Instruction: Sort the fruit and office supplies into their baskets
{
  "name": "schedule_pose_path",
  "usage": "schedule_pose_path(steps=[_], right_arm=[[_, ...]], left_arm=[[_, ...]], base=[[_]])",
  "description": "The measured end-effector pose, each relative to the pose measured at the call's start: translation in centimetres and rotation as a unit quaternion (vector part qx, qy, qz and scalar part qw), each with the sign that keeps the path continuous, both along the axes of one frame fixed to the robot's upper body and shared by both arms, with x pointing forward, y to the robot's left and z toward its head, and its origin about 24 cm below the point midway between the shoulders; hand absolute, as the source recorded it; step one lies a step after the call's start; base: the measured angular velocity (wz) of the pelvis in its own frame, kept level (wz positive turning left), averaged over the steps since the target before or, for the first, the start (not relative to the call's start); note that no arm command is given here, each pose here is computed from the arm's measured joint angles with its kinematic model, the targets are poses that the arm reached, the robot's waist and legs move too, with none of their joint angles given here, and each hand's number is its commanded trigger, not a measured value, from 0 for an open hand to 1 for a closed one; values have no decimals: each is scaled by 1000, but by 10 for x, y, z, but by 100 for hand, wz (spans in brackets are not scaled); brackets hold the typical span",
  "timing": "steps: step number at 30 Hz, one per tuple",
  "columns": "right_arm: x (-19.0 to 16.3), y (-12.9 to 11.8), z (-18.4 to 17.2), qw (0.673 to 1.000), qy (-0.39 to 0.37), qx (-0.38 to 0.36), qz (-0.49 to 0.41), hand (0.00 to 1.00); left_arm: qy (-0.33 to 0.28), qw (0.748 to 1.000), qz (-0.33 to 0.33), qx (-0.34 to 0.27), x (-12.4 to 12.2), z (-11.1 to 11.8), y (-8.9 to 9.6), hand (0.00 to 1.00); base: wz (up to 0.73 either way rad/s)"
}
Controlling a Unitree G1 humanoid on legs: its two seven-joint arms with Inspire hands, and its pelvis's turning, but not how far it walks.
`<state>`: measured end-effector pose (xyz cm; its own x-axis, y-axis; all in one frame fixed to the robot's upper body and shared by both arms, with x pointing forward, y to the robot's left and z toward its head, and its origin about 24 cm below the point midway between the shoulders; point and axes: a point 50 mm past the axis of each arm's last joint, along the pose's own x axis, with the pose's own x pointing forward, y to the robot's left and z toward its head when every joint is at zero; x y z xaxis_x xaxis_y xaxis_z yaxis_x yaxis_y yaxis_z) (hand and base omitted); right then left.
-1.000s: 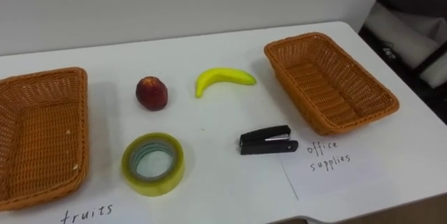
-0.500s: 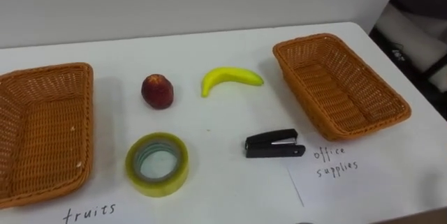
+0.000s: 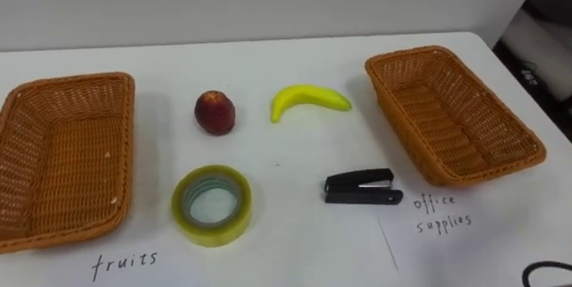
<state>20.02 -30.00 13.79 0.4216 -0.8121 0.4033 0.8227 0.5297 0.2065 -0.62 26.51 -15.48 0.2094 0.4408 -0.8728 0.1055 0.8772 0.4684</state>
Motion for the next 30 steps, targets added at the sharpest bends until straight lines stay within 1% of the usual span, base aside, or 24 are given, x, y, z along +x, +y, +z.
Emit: schedule_pose_path(steps=[5, 8, 12, 20, 27, 30], right_arm=[[16, 20, 10, 996, 4, -50, 71, 0], [25, 31, 18, 990, -1, -85, 108, 0], [33, 44, 24, 979, 12, -138, 152, 0], [36, 51, 27, 964, 28, -174, 200, 0], [41, 69, 24, 938, 56, -226, 258, 0], [43, 74, 21, 925, 73, -237, 290, 0]], left_arm=[[9, 1000, -20, -4, 1, -1, -3, 0], [12, 999, -30, -13, 2, -2, -5, 0], [16, 999, -38, -22, 2, -2, -6, 0], [21, 997, -62, -29, 5, -1, -3, 0], [20, 997, -68, -33, 8, 0, 0, 0], [18, 997, -71, -32, 11, 1, 4, 0]], base=[[10], [6], [0], [0], [2], [5]])
